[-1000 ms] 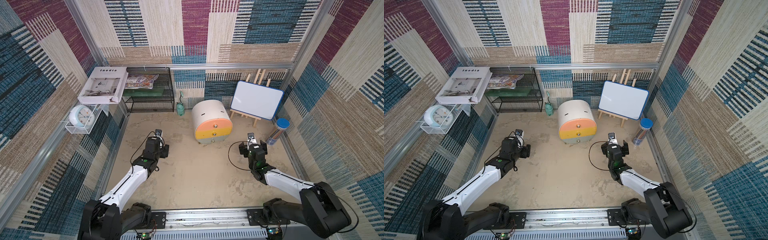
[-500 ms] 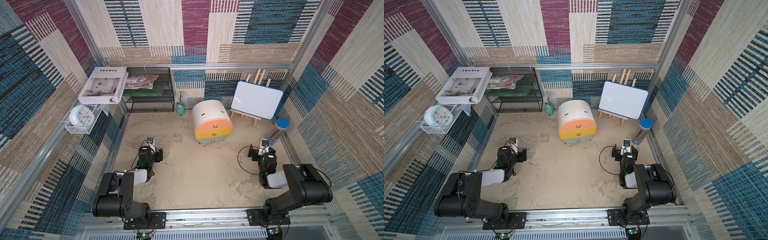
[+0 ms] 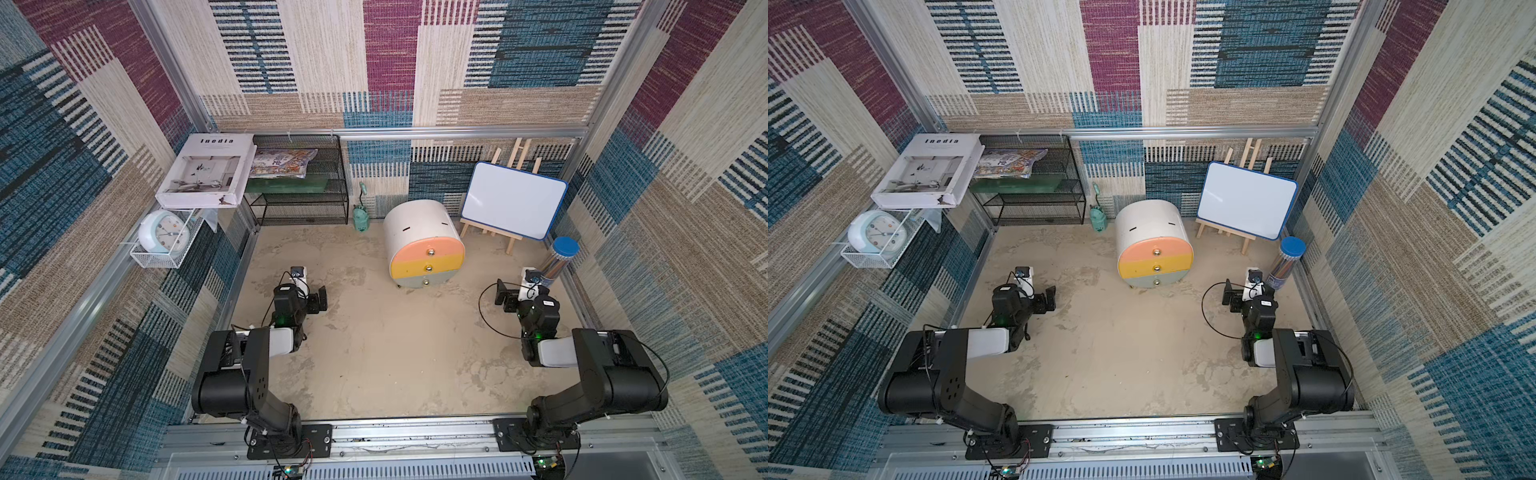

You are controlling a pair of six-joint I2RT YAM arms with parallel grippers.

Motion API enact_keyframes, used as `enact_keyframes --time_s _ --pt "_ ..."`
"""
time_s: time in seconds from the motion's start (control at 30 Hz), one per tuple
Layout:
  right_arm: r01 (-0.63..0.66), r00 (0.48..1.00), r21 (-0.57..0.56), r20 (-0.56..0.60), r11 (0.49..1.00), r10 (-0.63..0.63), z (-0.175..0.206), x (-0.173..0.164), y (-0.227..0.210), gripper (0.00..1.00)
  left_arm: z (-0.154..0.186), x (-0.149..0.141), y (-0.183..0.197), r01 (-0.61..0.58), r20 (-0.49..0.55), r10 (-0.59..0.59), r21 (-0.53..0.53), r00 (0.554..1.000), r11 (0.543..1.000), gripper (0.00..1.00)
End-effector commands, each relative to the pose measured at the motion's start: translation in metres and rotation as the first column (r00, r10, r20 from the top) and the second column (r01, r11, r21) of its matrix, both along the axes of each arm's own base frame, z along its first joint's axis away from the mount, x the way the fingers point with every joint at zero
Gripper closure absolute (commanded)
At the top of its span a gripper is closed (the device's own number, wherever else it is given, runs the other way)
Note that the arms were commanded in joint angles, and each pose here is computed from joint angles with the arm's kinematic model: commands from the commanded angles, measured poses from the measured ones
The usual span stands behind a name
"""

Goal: Place the plugs into the drawer by color
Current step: Reset both arms

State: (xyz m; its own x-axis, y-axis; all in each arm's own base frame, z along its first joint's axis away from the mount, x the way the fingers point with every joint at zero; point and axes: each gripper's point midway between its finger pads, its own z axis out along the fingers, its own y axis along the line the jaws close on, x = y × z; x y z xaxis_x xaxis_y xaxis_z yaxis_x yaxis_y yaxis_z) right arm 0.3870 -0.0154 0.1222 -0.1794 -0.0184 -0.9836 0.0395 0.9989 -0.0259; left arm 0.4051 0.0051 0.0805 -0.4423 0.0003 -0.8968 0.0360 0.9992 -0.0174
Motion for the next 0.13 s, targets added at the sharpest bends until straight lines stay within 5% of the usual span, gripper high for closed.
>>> enact_keyframes --time_s 0.0,0.1 --pt "-0.034 0.999 -0.006 -0.023 0.999 0.034 -0.0039 0.0036 0.0060 0.00 0.0045 0.0011 -0.0018 0.007 0.017 -0.007 -0.013 1.000 1.000 0.01" --pt "-0.033 0.999 -0.008 0.004 0.999 0.033 0.0012 -0.0025 0.0054 0.01 0.0057 0.0001 -0.0018 0.007 0.024 -0.007 -0.013 1.000 1.000 0.01"
